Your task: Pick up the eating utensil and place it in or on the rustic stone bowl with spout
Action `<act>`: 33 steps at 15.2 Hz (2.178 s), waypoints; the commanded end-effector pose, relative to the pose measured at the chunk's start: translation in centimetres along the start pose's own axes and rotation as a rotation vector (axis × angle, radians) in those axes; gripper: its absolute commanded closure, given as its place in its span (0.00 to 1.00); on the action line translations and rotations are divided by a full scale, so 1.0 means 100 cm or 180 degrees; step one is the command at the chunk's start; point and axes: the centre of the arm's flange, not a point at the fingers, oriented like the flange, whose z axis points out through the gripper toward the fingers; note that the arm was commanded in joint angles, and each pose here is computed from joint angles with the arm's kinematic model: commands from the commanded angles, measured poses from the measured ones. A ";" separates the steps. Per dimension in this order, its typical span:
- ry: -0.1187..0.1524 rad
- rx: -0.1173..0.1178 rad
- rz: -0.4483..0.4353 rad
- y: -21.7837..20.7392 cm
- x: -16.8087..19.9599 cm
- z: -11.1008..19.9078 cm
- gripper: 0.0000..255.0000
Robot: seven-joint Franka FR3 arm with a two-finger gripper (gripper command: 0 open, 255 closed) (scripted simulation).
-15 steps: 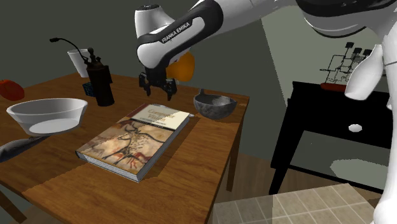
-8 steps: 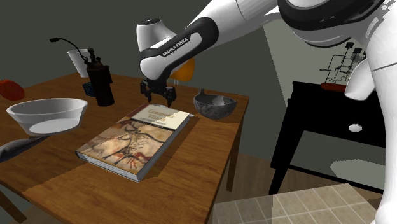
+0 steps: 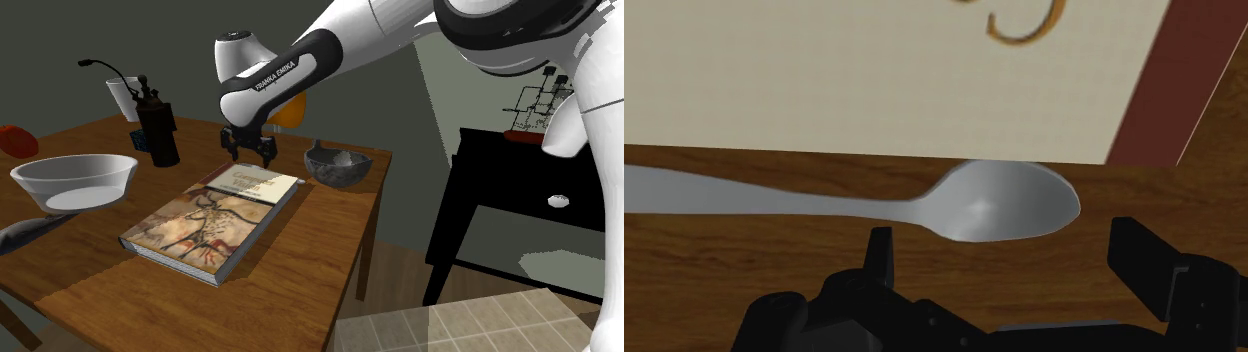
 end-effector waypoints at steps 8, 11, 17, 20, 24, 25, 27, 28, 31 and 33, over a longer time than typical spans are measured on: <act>0.0000 0.0000 0.0000 0.000 0.000 0.000 1.00; 0.0000 0.0000 0.0000 -0.001 0.001 -0.005 1.00; 0.0000 0.0000 0.0000 -0.005 0.009 -0.036 1.00; 0.0000 0.0000 0.0000 -0.007 0.012 -0.051 1.00; 0.0000 0.0000 0.0000 -0.010 0.017 -0.071 1.00; 0.0000 0.0000 0.0000 -0.010 0.018 -0.076 1.00; 0.0000 0.0000 0.0000 -0.012 0.021 -0.087 1.00; 0.0000 0.0000 0.0000 -0.012 0.022 -0.092 1.00; 0.0000 0.0000 0.0000 -0.014 0.026 -0.107 1.00; 0.0000 0.0000 0.0000 -0.016 0.028 -0.117 1.00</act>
